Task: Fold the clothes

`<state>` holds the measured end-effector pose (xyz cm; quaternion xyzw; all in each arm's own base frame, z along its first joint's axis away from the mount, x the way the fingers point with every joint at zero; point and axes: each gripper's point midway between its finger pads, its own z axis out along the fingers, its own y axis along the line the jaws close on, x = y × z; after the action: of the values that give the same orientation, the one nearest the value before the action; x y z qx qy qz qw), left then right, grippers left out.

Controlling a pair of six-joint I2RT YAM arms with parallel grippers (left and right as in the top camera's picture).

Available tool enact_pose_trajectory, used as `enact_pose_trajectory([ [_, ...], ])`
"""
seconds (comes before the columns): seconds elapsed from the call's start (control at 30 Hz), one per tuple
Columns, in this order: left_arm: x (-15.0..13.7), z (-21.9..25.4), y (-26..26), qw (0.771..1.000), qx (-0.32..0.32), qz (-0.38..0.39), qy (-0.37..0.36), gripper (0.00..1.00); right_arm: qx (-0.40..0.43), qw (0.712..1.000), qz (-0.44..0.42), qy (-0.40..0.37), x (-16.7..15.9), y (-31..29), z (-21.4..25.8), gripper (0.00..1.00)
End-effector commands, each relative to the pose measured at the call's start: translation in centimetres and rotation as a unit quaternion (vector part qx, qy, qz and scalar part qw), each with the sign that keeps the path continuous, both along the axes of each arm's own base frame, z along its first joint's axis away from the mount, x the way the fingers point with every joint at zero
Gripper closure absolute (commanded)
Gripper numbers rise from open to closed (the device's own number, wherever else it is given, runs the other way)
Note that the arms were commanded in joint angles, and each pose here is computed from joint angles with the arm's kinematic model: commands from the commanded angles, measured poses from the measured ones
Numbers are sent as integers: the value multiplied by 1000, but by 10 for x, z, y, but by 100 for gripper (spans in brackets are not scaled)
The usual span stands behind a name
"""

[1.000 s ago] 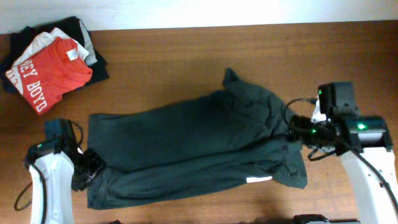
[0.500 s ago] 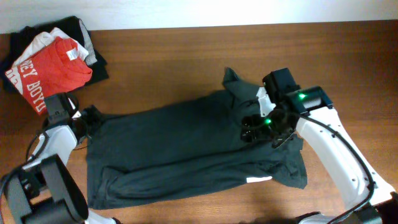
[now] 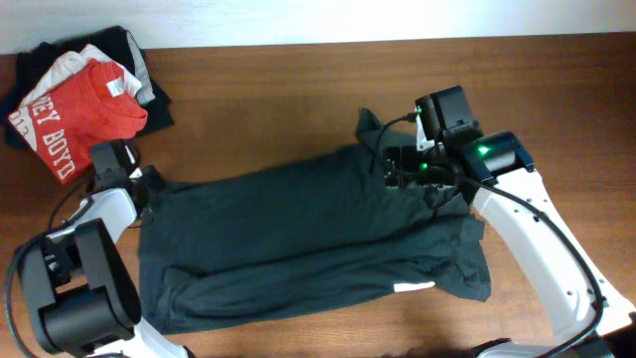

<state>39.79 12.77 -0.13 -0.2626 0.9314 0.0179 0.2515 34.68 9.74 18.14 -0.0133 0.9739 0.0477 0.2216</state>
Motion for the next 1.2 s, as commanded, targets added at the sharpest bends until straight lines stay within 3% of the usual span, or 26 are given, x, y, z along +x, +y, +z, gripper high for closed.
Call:
enact_pose_trajectory([
  [0.0, -22, -32, -15, 998, -4, -11, 60, 66, -20, 999, -34, -30, 15, -27, 12, 1],
  [0.03, -23, -32, -15, 998, -5, -11, 61, 28, -21, 998, -40, -32, 17, -34, 12, 1],
  [0.13, -20, -29, -11, 998, 2, -6, 57, 26, -24, 999, -24, -21, 14, -37, 9, 1],
  [0.33, -8, 21, -9, 1000, 10, -4, 29, 25, -32, 999, -23, 16, 2, -39, -2, 1],
  [0.47, -3, 48, -21, 1000, -13, -23, -7, 27, -45, 995, -19, 82, -4, -39, -36, 1],
  [0.8, -15, 14, -34, 998, -16, -42, 53, 30, -47, 994, -19, 92, 2, -38, -48, 1],
  [0.93, -21, -13, -32, 995, -8, -56, 88, 38, -41, 997, -21, 61, 16, -35, -44, 1],
  [1.0, -21, -13, -30, 995, -2, -53, 89, 56, -37, 999, -20, 21, 35, -33, -37, 1],
  [1.03, -22, -13, -28, 995, 2, -51, 90, 78, -39, 999, 6, -17, 51, -28, -29, 1],
  [1.1, -22, -13, -28, 995, 2, -51, 90, 89, -42, 997, 26, -62, 72, -24, -21, 1],
  [1.17, -22, -13, -28, 995, 2, -51, 90, 93, -23, 993, 63, -93, 98, -8, -30, 2],
])
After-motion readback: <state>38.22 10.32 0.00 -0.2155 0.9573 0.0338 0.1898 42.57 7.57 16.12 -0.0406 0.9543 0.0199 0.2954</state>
